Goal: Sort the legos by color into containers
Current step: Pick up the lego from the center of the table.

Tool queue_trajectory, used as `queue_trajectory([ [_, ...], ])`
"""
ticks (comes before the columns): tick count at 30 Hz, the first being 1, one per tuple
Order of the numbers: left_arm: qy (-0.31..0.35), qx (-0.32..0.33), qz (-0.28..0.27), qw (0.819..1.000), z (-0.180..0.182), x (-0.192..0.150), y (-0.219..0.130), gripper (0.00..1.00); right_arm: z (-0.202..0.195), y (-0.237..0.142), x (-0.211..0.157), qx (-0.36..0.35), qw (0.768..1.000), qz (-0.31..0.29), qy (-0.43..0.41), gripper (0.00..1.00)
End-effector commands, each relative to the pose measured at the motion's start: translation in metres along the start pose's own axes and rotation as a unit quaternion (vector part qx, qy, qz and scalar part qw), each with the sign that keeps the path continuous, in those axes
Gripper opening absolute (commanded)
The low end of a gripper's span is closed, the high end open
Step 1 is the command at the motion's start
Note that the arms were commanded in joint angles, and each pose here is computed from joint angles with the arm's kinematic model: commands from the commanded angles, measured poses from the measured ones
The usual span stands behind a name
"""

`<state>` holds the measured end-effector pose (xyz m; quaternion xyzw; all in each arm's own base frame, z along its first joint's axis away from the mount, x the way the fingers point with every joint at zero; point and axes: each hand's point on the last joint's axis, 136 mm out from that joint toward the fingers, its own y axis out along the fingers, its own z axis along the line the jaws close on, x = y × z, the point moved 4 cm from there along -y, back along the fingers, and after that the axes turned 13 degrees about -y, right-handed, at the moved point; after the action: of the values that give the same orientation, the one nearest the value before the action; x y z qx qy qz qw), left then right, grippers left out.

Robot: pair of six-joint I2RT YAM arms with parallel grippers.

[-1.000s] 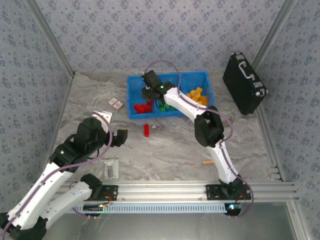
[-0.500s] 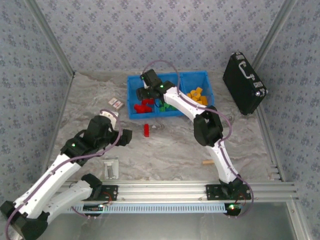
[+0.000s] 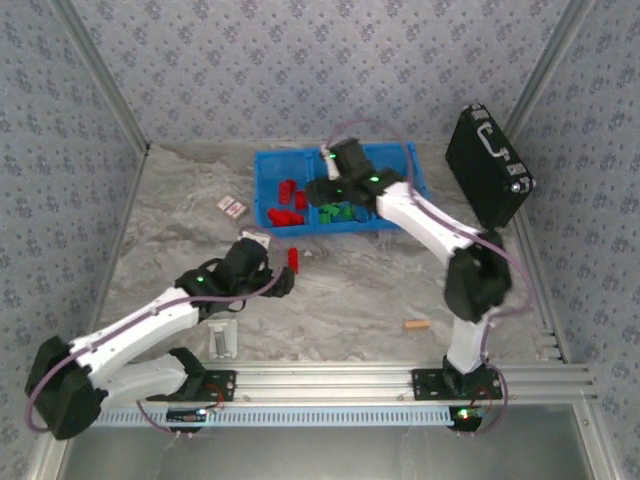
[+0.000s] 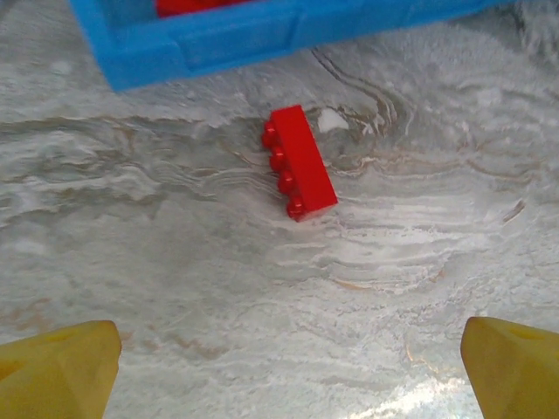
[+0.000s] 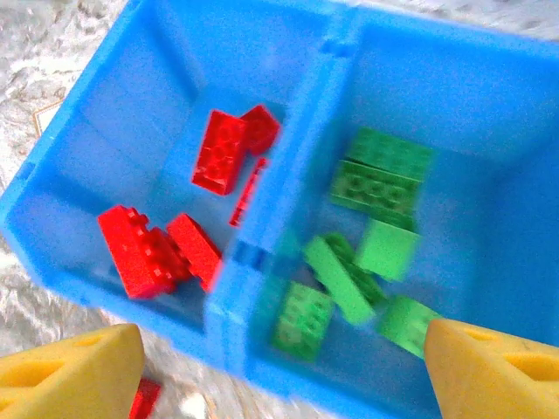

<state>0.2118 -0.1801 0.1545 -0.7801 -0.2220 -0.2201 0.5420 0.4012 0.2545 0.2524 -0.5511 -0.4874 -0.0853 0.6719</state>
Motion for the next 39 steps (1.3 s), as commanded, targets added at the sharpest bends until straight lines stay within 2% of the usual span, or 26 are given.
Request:
queue_trajectory([
  [1, -0.02, 0.012, -0.035, 0.999, -0.012, 0.014, 0.015, 0.99, -0.027, -0.06, -0.007, -0.028, 0.999, -0.033, 0.003, 0.86],
  [6, -0.016, 0.038, -0.032, 0.999, -0.021, 0.019, 0.044, 0.98, -0.045, -0.12, -0.057, -0.065, 0.997, -0.03, 0.031, 0.88],
  [12, -0.01, 0.046, -0.011, 0.999, -0.038, 0.025, 0.071, 0.94, -0.045, -0.169, -0.128, -0.088, 0.992, -0.007, 0.088, 0.88],
  [15, -0.011, 0.07, -0.002, 0.997, -0.038, 0.025, 0.085, 0.91, -0.041, -0.191, -0.152, -0.088, 0.99, -0.01, 0.107, 0.86],
  [19, -0.018, 0.095, 0.016, 0.995, -0.035, 0.021, 0.104, 0.88, -0.037, -0.209, -0.163, -0.083, 0.988, -0.026, 0.125, 0.85],
  [25, -0.027, 0.12, 0.039, 0.992, -0.037, 0.019, 0.126, 0.79, -0.023, -0.213, -0.175, -0.041, 0.987, -0.052, 0.147, 0.84],
  [30, -0.041, 0.129, 0.048, 0.99, -0.038, 0.017, 0.134, 0.69, -0.018, -0.21, -0.183, -0.025, 0.987, -0.033, 0.153, 0.84],
  [35, -0.042, 0.148, 0.06, 0.986, -0.033, 0.011, 0.139, 0.46, -0.019, -0.211, -0.181, -0.025, 0.988, -0.04, 0.149, 0.84],
  [39, -0.043, 0.157, 0.068, 0.984, -0.03, 0.007, 0.142, 0.36, -0.02, -0.208, -0.179, -0.022, 0.988, -0.041, 0.148, 0.84],
])
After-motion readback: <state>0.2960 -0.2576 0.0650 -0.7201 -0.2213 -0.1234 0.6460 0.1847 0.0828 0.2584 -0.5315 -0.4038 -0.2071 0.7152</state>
